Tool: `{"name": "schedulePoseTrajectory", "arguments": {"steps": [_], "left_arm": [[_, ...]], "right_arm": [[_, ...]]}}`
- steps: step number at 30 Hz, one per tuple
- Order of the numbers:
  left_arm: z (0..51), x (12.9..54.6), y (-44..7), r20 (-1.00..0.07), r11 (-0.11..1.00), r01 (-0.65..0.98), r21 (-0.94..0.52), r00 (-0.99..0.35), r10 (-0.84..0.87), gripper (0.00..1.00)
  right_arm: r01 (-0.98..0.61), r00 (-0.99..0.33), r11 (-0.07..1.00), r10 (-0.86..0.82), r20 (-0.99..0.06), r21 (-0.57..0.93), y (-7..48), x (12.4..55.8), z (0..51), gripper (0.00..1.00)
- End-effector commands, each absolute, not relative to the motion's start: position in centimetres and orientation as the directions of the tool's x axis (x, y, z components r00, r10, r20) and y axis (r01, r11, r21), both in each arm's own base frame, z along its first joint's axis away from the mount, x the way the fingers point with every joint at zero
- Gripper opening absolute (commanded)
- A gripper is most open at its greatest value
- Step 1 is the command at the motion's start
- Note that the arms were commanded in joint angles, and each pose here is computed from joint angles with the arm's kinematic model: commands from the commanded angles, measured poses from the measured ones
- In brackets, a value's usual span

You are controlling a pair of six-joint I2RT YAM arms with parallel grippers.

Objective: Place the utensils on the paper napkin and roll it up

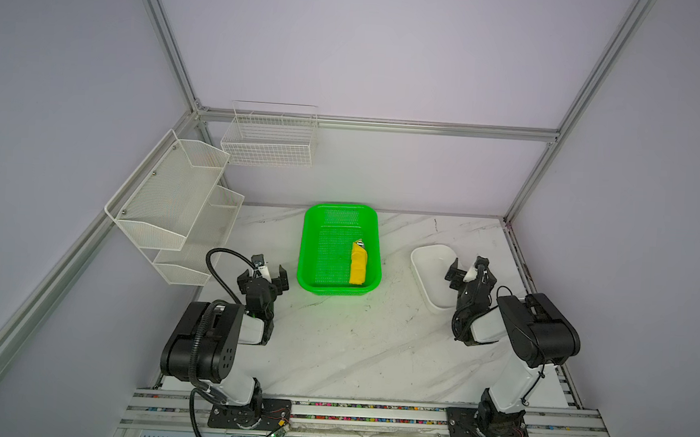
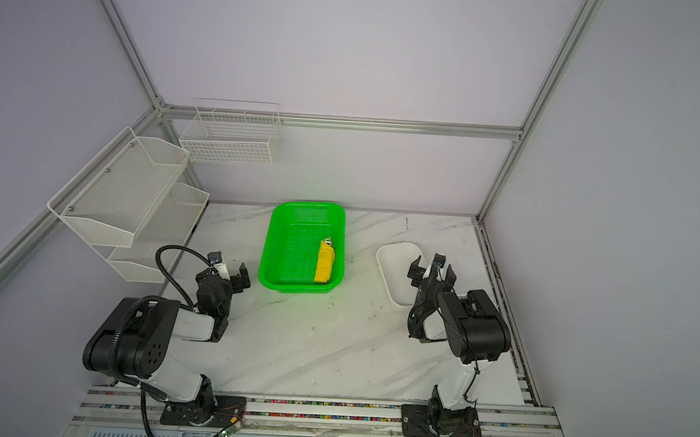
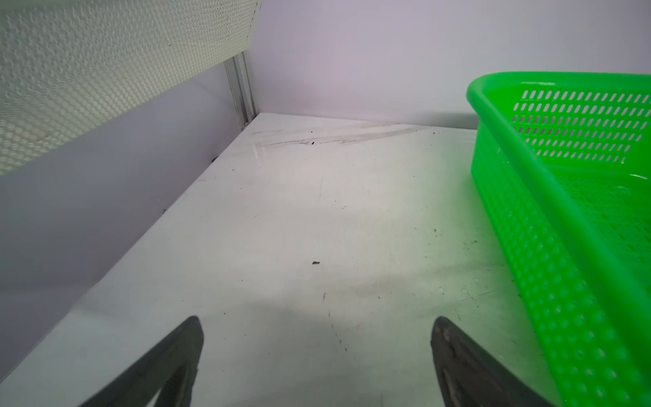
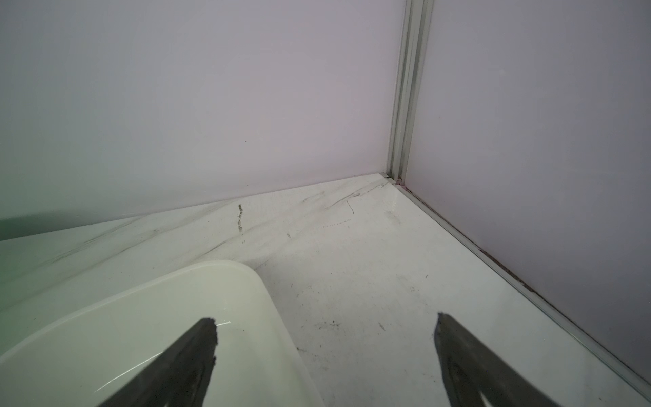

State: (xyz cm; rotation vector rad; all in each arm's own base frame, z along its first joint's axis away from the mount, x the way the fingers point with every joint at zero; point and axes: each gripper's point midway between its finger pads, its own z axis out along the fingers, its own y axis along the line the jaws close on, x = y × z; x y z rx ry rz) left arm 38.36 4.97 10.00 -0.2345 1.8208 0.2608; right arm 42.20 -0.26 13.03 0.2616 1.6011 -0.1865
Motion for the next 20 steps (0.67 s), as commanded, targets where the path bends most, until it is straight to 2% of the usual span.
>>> {"name": "schedulePoseTrajectory", "arguments": {"steps": [1, 20], "left_arm": [[11.54, 39.07, 5.83, -0.974, 0.940, -0.340, 0.035, -0.221, -0.043, 1.00], [11.62, 39.09, 5.70, -0.976, 0.943, -0.329, 0.045, -0.214, -0.028, 1.00]], "right_arm": [[0.300, -0.002, 0.952, 0.063, -0.998, 0.059, -0.67, 42.31, 13.86, 0.97], [0.299, -0.006, 0.952, 0.065, -0.998, 0.060, -0.66, 42.38, 13.80, 0.97]]}}
